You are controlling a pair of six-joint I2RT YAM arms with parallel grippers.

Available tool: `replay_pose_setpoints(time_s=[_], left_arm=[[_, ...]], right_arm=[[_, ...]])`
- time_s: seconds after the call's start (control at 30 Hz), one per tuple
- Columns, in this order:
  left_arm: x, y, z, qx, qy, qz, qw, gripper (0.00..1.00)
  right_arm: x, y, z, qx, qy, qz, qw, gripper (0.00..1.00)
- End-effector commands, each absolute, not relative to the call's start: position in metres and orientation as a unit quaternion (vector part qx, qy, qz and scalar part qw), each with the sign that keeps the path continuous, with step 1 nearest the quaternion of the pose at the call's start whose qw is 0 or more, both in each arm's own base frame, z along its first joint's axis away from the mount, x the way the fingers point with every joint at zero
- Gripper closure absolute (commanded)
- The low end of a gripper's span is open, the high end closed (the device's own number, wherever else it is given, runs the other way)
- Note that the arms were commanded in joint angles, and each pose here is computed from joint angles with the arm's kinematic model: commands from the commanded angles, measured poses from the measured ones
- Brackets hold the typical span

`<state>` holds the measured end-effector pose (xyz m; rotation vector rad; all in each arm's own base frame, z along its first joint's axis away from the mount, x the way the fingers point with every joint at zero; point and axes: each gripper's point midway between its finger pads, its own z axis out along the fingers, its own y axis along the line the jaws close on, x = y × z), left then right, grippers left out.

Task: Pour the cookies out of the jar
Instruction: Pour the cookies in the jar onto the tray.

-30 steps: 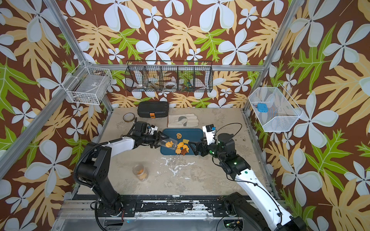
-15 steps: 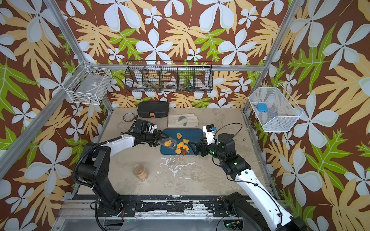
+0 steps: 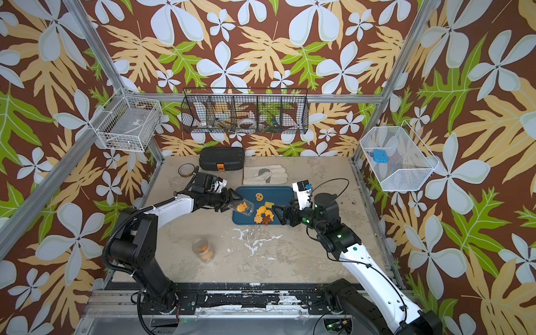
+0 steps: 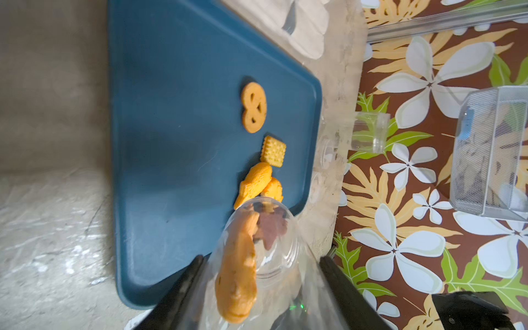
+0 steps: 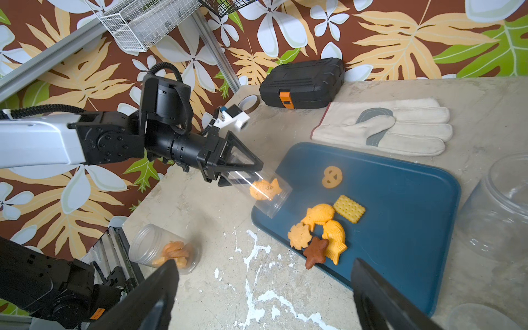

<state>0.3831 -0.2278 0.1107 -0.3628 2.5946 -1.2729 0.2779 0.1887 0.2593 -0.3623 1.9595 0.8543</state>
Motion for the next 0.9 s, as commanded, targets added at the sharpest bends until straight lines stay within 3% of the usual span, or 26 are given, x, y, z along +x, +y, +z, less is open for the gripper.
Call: replay_pose_setpoints(time_s=[0.0, 0.1, 0.2, 0.33, 0.4, 0.5, 0.6, 0.7, 0.87], left_arm=[[0.390, -0.223, 0.115, -0.106, 0.899, -0.401, 0.140, 0.40], [0.383, -0.230, 0.115, -0.102, 0.888, -0.432, 0.117, 0.40], [0.390, -0.213, 0.118, -0.099, 0.914, -0.361, 0.157, 0.40], [0.387, -0.221, 0.119, -0.094, 0.906, -0.391, 0.134, 0.40], [0.391, -0.212, 0.121, -0.080, 0.928, -0.327, 0.163, 0.40], [0.388, -0.225, 0.124, -0.068, 0.918, -0.363, 0.145, 0.39], [0.390, -0.215, 0.122, -0.065, 0.932, -0.316, 0.164, 0.39], [0.385, -0.224, 0.123, -0.079, 0.911, -0.379, 0.140, 0.39], [0.383, -0.219, 0.118, -0.090, 0.910, -0.379, 0.140, 0.39]], right_arm=[[0.279, 0.191, 0.269, -0.150, 0.789, 0.356, 0.478, 0.06], [0.279, 0.191, 0.270, -0.150, 0.788, 0.357, 0.478, 0.06], [0.279, 0.192, 0.269, -0.150, 0.789, 0.358, 0.477, 0.06], [0.279, 0.193, 0.270, -0.149, 0.788, 0.361, 0.477, 0.06], [0.279, 0.192, 0.270, -0.148, 0.788, 0.361, 0.477, 0.06], [0.279, 0.193, 0.271, -0.148, 0.787, 0.362, 0.477, 0.06], [0.280, 0.192, 0.270, -0.148, 0.787, 0.361, 0.477, 0.06], [0.279, 0.192, 0.270, -0.148, 0.787, 0.361, 0.477, 0.06], [0.280, 0.192, 0.272, -0.148, 0.786, 0.361, 0.479, 0.06]])
